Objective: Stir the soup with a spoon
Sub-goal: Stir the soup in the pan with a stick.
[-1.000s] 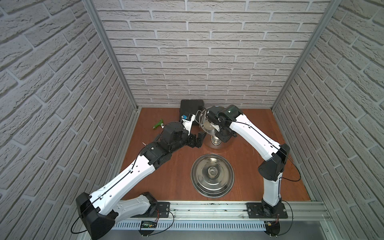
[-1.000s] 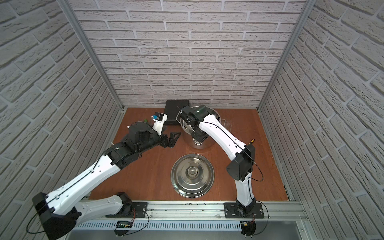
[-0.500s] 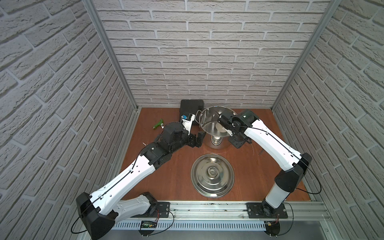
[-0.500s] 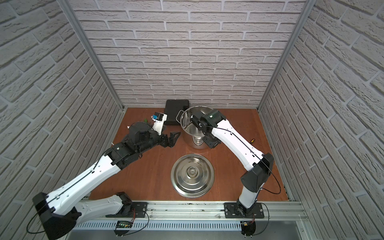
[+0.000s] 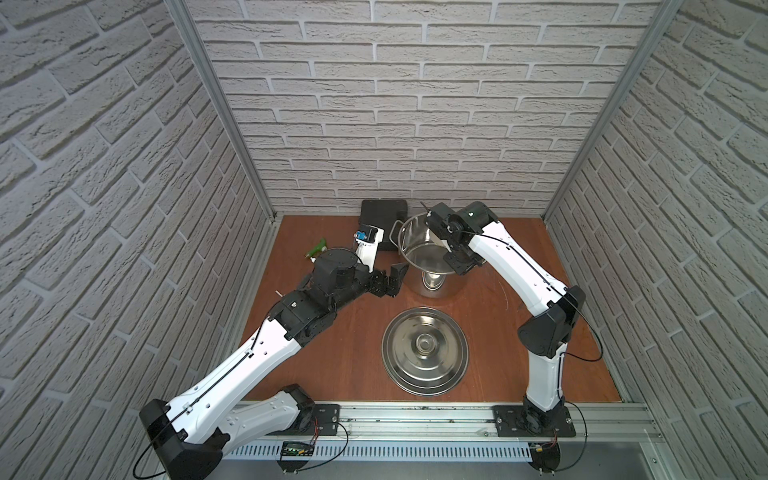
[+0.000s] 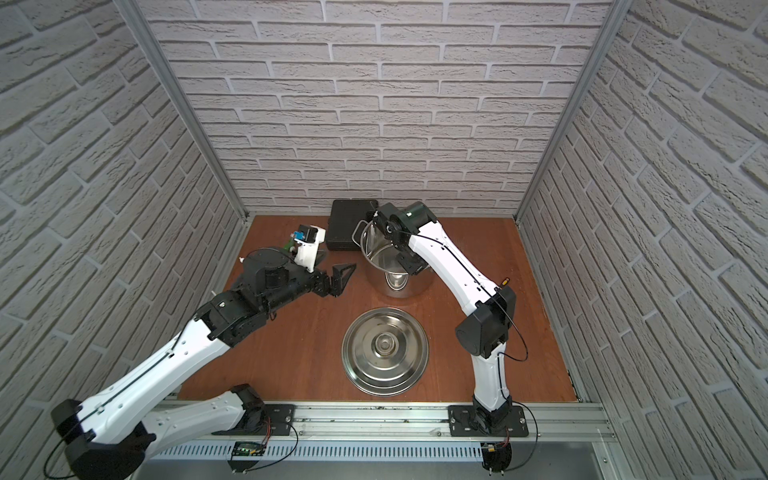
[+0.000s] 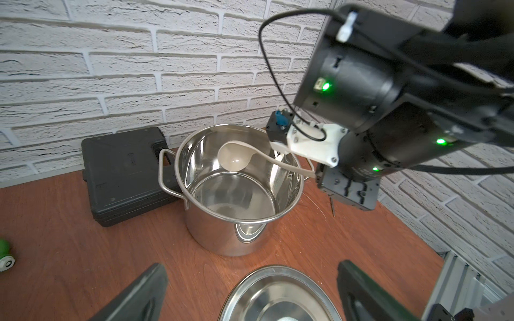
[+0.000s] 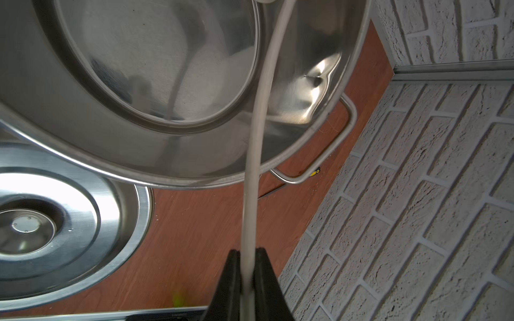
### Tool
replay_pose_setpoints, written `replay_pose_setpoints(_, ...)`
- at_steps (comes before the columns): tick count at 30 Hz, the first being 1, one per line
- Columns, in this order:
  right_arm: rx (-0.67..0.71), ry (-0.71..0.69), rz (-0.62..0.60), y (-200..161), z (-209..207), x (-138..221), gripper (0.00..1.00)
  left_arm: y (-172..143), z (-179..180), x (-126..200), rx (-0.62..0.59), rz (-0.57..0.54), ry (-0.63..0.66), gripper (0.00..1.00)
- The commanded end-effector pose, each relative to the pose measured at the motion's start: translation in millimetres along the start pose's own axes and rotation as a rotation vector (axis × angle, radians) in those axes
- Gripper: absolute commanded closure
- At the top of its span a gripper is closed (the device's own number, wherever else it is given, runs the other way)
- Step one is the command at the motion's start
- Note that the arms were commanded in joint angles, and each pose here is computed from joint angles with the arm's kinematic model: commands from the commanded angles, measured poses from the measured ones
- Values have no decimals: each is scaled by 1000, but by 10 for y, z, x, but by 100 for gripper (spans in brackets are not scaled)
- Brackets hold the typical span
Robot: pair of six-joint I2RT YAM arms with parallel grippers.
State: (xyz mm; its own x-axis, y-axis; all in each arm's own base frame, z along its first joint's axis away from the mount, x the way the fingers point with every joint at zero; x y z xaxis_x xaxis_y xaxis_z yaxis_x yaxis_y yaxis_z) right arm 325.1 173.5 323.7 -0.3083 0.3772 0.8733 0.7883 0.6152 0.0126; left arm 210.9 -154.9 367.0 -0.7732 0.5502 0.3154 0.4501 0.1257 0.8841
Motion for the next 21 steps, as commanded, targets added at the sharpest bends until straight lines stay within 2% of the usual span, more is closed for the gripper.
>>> replay_pose_setpoints(1, 53, 28, 11, 53, 215, 68, 98, -33, 5, 54, -6, -11, -6, 2)
replay_pose_setpoints(7, 90, 37, 20, 3, 406, 171, 98, -75, 38, 103, 5, -13, 10, 2)
replay_pose_setpoints(14, 75, 23, 24, -405, 310, 305, 98, -76, 46, 61, 6, -23, 18, 2)
replay_pose_setpoints(21, 65, 11, 71, -706, 211, 209, 98, -19, 10, -22, -4, -25, 5, 2)
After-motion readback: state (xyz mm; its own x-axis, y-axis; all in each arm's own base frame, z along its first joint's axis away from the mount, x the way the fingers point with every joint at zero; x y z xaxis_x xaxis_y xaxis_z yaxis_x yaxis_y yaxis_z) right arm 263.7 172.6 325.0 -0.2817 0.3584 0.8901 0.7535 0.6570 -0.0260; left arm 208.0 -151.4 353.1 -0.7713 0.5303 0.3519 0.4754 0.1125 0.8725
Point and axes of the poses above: each gripper's point midway between its finger pads, its own x axis back along the fingers, its own z axis along the line the jaws close on, y = z × x, the point moved 10 cm from there along x, back along the fingers, and after that the axes turned 7 degrees about x, right-handed, at the moved point
